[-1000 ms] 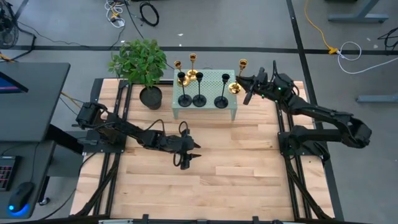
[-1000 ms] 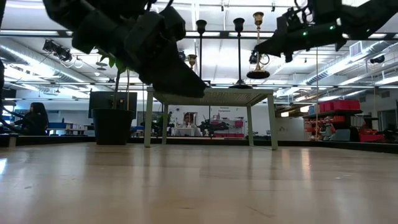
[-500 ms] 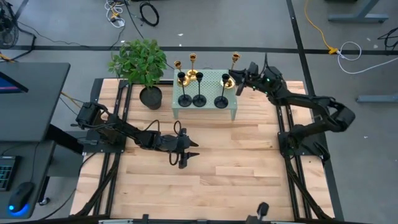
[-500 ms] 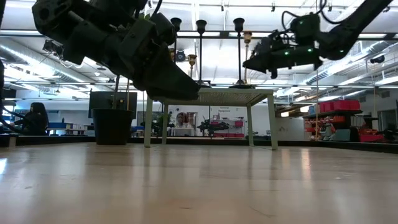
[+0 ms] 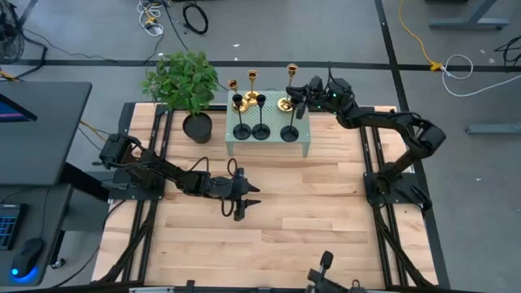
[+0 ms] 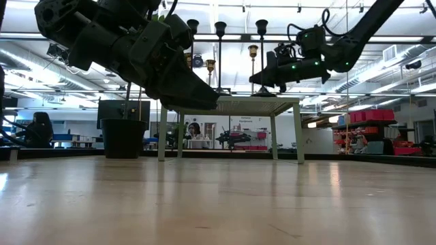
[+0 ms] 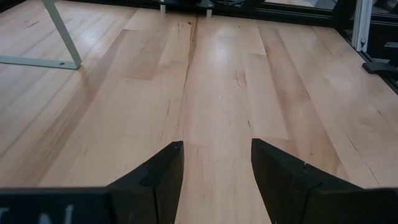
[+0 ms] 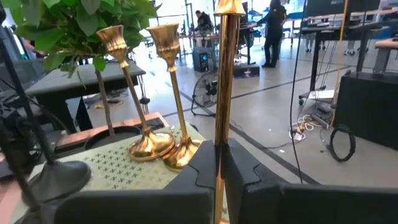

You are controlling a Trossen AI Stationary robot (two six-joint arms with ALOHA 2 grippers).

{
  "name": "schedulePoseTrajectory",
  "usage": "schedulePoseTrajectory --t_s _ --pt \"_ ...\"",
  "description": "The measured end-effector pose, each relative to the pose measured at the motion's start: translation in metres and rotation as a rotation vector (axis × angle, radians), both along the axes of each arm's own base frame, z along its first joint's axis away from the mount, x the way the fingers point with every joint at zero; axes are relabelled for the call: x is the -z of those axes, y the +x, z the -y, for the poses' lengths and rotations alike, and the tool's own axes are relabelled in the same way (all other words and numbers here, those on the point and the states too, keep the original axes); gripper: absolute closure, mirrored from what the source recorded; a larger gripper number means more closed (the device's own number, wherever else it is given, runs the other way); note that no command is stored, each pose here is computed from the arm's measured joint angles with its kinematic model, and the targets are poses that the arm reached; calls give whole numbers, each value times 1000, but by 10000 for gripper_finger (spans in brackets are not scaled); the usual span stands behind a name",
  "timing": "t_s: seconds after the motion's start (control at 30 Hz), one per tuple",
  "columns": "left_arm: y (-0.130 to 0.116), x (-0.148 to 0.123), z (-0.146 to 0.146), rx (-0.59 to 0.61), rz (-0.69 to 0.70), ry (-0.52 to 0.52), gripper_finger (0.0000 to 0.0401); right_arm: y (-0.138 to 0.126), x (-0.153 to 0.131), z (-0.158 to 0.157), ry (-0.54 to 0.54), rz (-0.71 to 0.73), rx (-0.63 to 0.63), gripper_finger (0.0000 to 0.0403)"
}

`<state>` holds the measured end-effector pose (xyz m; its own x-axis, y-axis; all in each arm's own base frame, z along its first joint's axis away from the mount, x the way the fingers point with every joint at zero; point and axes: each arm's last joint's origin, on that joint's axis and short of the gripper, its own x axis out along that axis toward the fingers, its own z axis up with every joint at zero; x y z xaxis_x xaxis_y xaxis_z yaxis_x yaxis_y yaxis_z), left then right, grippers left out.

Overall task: Pick & Place candle stick holders
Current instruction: Put the gold candle holder on the shelf, then return to Home Position

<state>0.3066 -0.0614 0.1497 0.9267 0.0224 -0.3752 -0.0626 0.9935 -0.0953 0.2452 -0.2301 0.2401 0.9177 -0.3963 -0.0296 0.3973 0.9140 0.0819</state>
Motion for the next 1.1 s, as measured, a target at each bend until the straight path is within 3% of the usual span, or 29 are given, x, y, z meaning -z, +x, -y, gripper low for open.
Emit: schedulePoseTrajectory --t_s 0.5,0.83,1.1 --pt "0 0 0 3 -1 8 213 6 6 7 -27 -28 27 398" --pt "0 0 0 -1 -1 -3 213 6 6 7 -19 -23 28 334" --pt "0 0 0 -1 -1 -3 213 6 5 7 -21 -14 28 307"
